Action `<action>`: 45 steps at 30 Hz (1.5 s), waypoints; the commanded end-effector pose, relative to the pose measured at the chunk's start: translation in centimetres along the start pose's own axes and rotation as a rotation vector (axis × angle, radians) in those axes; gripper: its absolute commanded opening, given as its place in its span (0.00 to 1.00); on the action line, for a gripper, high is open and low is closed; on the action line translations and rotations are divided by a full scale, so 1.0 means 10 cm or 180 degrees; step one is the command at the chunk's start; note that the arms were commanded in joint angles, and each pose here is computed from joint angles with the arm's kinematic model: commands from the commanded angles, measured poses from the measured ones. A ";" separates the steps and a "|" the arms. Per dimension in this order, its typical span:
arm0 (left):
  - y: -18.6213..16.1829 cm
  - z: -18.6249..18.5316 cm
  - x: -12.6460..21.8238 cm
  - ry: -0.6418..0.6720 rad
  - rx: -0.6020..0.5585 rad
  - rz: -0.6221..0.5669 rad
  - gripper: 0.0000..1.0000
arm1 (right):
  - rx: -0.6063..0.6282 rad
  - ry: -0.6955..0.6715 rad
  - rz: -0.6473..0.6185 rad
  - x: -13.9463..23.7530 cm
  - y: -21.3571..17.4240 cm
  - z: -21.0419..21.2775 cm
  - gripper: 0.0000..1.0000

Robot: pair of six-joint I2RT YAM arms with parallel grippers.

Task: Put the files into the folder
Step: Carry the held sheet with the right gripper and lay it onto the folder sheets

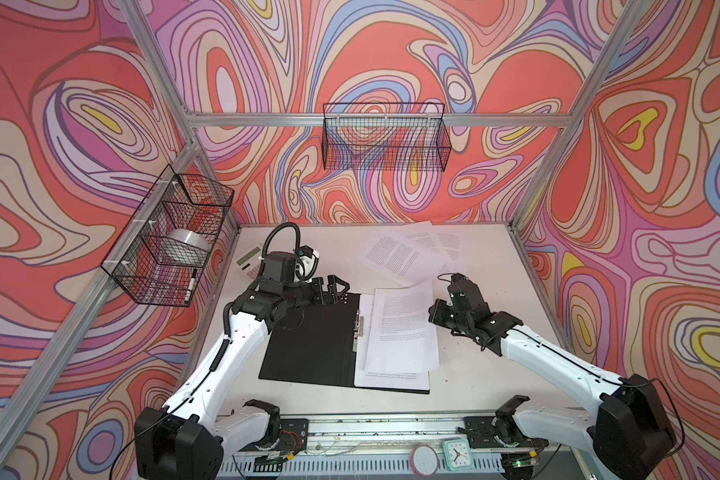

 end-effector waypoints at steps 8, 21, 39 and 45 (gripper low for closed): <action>0.02 -0.01 -0.03 -0.0096 -0.0017 0.0016 1.00 | -0.0139 0.0140 -0.0028 -0.35 -0.20 -0.25 0.00; -0.06 -0.03 0.03 -0.0074 0.0073 0.0096 1.00 | -0.0254 0.0111 0.0109 -0.41 -0.31 -0.28 0.00; -0.22 0.01 -0.03 -0.0223 0.0129 0.0304 1.00 | -0.0250 0.0136 0.0256 -0.48 -0.44 -0.30 0.00; -0.22 0.01 -0.03 -0.0205 0.0131 0.0316 1.00 | -0.0205 0.0104 0.0290 -0.51 -0.46 -0.31 0.00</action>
Point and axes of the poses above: each gripper's point midway between its finger pads, its own x axis back along the fingers, its own z axis along the line the jaws close on, y = z × x, the point moved 10 cm from there along x, back along the fingers, and after that the axes turned 10 degrees about -x, right-handed, at the moved point
